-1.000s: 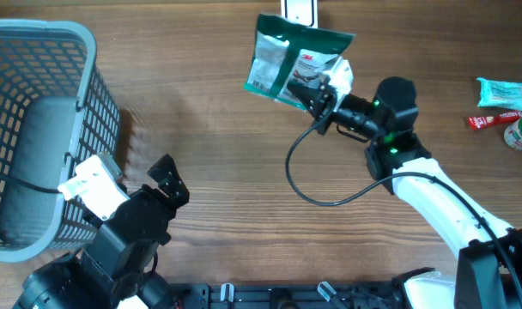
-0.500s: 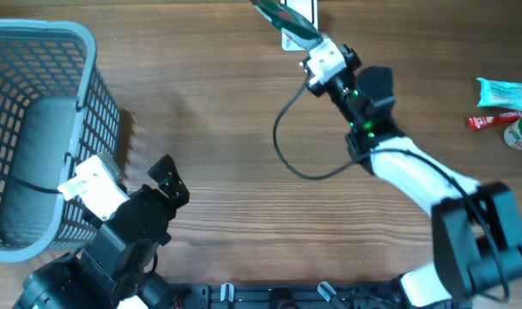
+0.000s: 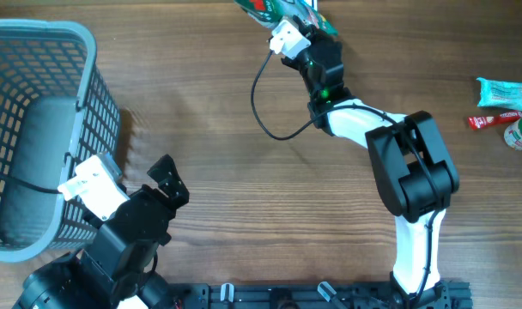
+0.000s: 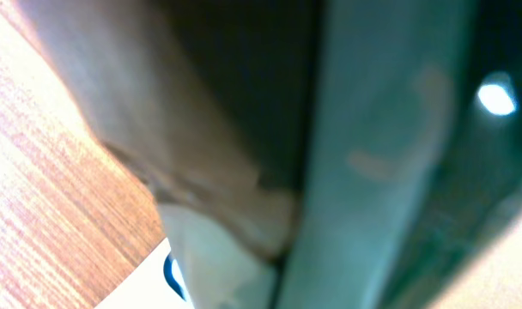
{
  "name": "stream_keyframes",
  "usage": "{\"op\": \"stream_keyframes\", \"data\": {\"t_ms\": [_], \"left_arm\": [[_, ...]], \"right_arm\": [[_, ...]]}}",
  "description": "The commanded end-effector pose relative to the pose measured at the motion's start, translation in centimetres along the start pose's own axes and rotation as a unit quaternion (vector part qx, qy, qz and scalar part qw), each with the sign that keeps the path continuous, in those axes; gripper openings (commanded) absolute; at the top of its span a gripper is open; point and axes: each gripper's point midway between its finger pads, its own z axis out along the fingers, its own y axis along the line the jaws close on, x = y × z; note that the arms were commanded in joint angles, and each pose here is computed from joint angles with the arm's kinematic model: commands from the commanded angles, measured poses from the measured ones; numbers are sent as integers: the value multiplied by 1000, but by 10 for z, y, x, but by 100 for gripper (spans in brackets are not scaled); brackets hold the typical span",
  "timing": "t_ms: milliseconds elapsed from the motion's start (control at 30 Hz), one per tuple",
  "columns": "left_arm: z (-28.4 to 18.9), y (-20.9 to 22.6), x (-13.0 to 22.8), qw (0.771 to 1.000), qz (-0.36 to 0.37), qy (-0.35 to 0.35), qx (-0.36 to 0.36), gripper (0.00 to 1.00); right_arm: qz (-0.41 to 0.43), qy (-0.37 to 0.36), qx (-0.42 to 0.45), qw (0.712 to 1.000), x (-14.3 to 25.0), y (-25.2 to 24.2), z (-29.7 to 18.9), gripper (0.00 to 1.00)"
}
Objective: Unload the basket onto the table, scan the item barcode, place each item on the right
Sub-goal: 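Carry the 3M pack off the table to the right and release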
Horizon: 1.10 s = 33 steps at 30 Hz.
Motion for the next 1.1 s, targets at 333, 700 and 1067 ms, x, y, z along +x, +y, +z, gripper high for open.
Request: {"op": "stream_keyframes", "data": {"t_ms": [333, 700, 1067], "left_arm": [[1, 1, -3, 1000, -3, -10, -7, 100], [1, 1, -3, 1000, -3, -10, -7, 100], [1, 1, -3, 1000, -3, -10, -7, 100]], "right_arm": [[8, 110, 174, 979, 14, -97, -18, 4], [-57, 348, 369, 860, 160, -318, -132, 4], [42, 578, 335, 743, 341, -344, -272, 4]]}}
